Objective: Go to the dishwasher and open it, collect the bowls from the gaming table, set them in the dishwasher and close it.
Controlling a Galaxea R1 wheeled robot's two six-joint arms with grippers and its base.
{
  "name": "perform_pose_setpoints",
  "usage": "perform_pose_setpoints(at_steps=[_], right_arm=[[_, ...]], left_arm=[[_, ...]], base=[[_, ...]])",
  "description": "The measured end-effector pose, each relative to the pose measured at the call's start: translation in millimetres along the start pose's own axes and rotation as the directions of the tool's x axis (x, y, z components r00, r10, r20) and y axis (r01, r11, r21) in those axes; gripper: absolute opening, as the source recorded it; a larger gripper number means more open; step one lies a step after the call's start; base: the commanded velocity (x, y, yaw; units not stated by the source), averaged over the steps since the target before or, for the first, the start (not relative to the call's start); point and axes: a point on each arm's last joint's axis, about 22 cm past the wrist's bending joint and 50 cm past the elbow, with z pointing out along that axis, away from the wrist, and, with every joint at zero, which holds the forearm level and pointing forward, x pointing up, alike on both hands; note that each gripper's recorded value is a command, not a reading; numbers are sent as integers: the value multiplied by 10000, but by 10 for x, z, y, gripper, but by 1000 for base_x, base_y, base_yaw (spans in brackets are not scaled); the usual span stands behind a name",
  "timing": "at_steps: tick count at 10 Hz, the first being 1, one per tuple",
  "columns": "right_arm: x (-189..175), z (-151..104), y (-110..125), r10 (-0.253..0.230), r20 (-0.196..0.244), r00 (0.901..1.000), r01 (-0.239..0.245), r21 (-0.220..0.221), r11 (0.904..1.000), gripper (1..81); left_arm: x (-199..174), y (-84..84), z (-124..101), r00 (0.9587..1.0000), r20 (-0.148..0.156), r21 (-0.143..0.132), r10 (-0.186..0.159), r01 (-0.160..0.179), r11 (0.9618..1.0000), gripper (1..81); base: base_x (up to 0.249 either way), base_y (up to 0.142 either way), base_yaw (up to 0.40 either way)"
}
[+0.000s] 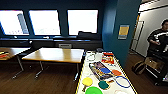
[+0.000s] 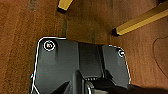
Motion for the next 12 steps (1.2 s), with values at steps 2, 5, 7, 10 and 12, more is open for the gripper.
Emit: perform_pose_setpoints(at_steps=[2, 5, 7, 10, 12], right_arm=[[161, -299, -142, -47, -317, 9995, 50, 110, 9999, 811], [457, -632, -219, -198, -808, 9965, 201, 22, 9998, 811], [631, -760, -314, -302, -1082, 9937, 314, 91, 9995, 811], [848, -1021, -362, -395, -1453, 9886, 392, -44, 9992, 811], [957, -1119, -373, -349, -1621, 9862, 334, -116, 9994, 811]], left_arm=[[53, -17, -75, 10000, -71, -70, 3, -4, 10000, 811], [167, -2, -372, 9996, -290, -444, -67, 54, 9990, 811], [276, 51, -534, 9990, -428, -706, -81, 51, 9975, 811], [307, 54, -531, 9988, -478, -710, -79, 45, 9975, 811], [303, 127, -430, 9988, -475, -776, -116, 79, 9970, 811]], base=[[0, 0, 0], [0, 0, 0], [0, 0, 0], [0, 0, 0], [0, 0, 0]])
